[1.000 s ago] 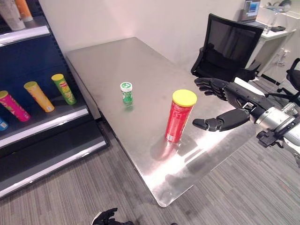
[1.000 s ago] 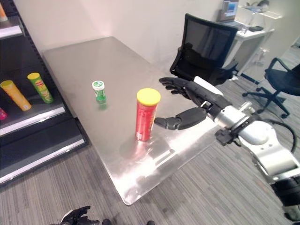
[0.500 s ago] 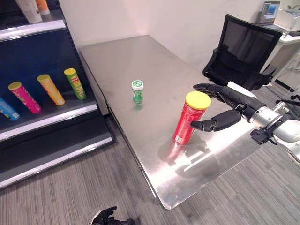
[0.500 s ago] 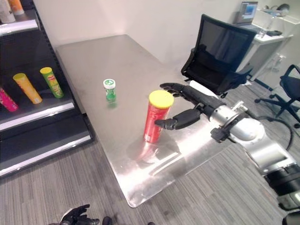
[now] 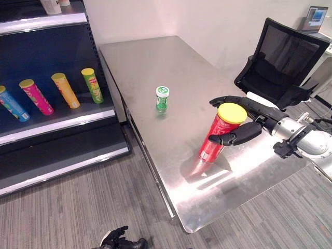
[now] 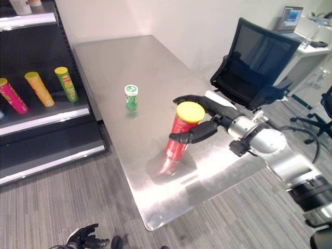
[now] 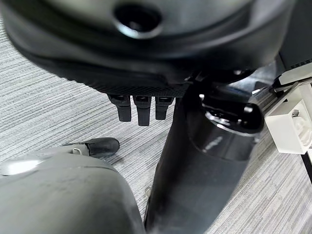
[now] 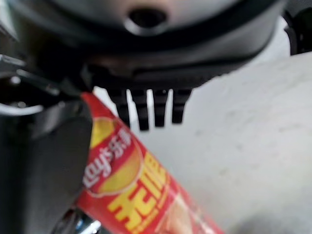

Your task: Put the goods on the table back onto the shelves and tidy them up.

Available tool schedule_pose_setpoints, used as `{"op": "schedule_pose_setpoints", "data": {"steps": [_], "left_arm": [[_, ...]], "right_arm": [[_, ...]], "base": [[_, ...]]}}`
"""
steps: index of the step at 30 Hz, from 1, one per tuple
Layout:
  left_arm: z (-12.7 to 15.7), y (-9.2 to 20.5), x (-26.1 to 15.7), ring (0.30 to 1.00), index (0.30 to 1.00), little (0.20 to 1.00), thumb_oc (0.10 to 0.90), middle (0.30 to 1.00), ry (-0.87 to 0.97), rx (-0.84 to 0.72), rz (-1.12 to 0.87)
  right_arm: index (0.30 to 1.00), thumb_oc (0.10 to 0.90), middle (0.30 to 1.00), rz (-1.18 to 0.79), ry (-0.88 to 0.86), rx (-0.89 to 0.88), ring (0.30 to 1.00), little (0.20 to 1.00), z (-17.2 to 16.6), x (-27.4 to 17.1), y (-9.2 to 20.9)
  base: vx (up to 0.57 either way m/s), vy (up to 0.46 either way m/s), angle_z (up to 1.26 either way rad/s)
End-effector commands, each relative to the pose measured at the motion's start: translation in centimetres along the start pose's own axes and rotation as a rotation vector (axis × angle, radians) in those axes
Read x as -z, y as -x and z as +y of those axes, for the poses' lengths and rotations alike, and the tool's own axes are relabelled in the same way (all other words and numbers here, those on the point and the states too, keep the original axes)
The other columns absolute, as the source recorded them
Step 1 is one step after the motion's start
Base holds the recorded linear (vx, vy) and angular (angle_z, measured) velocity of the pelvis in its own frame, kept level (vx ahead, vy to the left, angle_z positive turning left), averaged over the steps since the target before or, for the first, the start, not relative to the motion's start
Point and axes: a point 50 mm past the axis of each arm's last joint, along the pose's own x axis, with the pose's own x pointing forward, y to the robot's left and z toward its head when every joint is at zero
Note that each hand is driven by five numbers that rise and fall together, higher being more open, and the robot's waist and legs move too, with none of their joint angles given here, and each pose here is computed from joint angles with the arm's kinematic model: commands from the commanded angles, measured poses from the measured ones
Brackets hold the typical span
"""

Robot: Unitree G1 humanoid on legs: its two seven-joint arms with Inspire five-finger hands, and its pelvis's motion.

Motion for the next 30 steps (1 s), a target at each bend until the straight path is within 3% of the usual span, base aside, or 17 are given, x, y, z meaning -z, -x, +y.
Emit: {"op": "schedule_pose_setpoints", "data": {"steps": [1, 7, 8, 11, 14, 21, 30], "left_arm": [[0.8, 0.1, 0.6, 0.900, 0.900, 0.900, 0.800, 0.900, -0.098, -0.002, 0.023], [1.0, 0.1, 0.2, 0.900, 0.900, 0.900, 0.800, 0.900, -0.088, -0.016, 0.001], [1.3, 0.2, 0.1, 0.900, 0.900, 0.900, 0.800, 0.900, -0.059, -0.034, -0.007], [2.2, 0.4, -0.4, 0.900, 0.900, 0.900, 0.800, 0.900, -0.019, -0.069, -0.042], [2.8, 0.2, -3.5, 0.900, 0.900, 0.900, 0.800, 0.900, 0.025, -0.070, -0.166], [2.8, 0.2, -4.8, 0.900, 0.900, 0.900, 0.800, 0.900, -0.084, -0.068, -0.214], [6.5, 1.0, -3.3, 0.900, 0.900, 0.900, 0.800, 0.900, -0.045, -0.171, -0.154]], "right_arm": [[0.300, 0.400, 0.300, -0.174, 0.128, 0.131, 0.300, 0.300, -4.1, -4.7, -0.7], [0.300, 0.400, 0.300, -0.227, 0.137, 0.271, 0.300, 0.300, -5.2, -5.2, 0.6], [0.300, 0.400, 0.300, -0.318, 0.107, 0.429, 0.300, 0.300, -6.4, -6.2, 1.8], [0.300, 0.400, 0.300, -0.434, 0.064, 0.596, 0.300, 0.300, -7.1, -7.4, 3.3], [0.300, 0.400, 0.300, -0.551, 0.092, 0.747, 0.300, 0.300, -8.0, -9.2, 5.2], [0.300, 0.400, 0.300, -0.463, 0.223, 0.848, 0.300, 0.300, -8.0, -8.3, 7.7], [0.300, 0.400, 0.300, -0.466, 0.354, 0.976, 0.300, 0.300, -8.9, -9.4, 7.9]], "base": [[0.00, 0.000, 0.00], [0.00, -0.023, 0.02], [0.01, -0.083, 0.10], [-0.06, -0.096, 0.15], [-0.25, 0.067, 0.68], [-0.09, 0.682, 0.50], [-0.29, 0.336, -0.36]]}}
